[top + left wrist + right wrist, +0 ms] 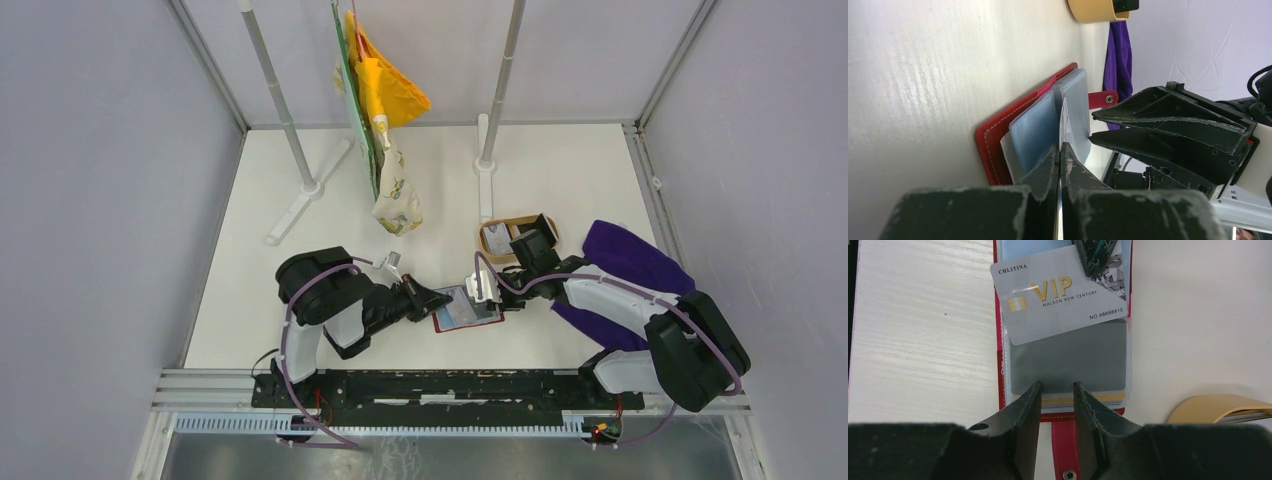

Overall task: Put the credit cards into the card holder
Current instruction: Insert the credit card into the card holder.

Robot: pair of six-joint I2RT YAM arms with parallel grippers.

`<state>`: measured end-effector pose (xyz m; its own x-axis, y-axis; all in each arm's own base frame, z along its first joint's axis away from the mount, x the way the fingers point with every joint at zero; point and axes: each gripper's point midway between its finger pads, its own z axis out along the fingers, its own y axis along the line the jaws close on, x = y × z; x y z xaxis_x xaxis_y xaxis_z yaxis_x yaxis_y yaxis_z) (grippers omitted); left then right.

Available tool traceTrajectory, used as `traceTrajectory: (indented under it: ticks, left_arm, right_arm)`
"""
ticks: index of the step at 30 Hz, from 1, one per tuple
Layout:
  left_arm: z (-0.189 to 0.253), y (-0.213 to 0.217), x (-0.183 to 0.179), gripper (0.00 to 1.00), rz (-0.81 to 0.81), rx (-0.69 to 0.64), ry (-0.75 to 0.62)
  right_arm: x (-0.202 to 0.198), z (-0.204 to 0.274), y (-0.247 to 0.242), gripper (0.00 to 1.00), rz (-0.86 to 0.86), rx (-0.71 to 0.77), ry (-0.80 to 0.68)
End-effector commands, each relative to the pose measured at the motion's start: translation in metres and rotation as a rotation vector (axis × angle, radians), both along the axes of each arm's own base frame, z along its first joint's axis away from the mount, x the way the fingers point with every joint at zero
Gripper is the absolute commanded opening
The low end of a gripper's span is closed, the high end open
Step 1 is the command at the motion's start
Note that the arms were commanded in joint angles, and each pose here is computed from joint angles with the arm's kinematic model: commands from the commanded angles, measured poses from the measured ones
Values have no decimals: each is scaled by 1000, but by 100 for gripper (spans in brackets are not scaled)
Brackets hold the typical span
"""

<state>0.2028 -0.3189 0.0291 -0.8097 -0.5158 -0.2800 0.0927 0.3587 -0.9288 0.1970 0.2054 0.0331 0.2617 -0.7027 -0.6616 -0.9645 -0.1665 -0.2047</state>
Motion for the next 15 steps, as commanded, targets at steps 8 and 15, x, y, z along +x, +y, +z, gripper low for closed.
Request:
traceTrajectory:
  ticks: [8,15]
  left_arm:
    - [44,-16,1,2,-8,-146,-127]
    - [36,-14,-4,2,-5,-143,-74]
  right_arm:
    - [-1,-6,-8,38,-15,-54,15]
    - [-1,-7,-8,38,-16,-55,15]
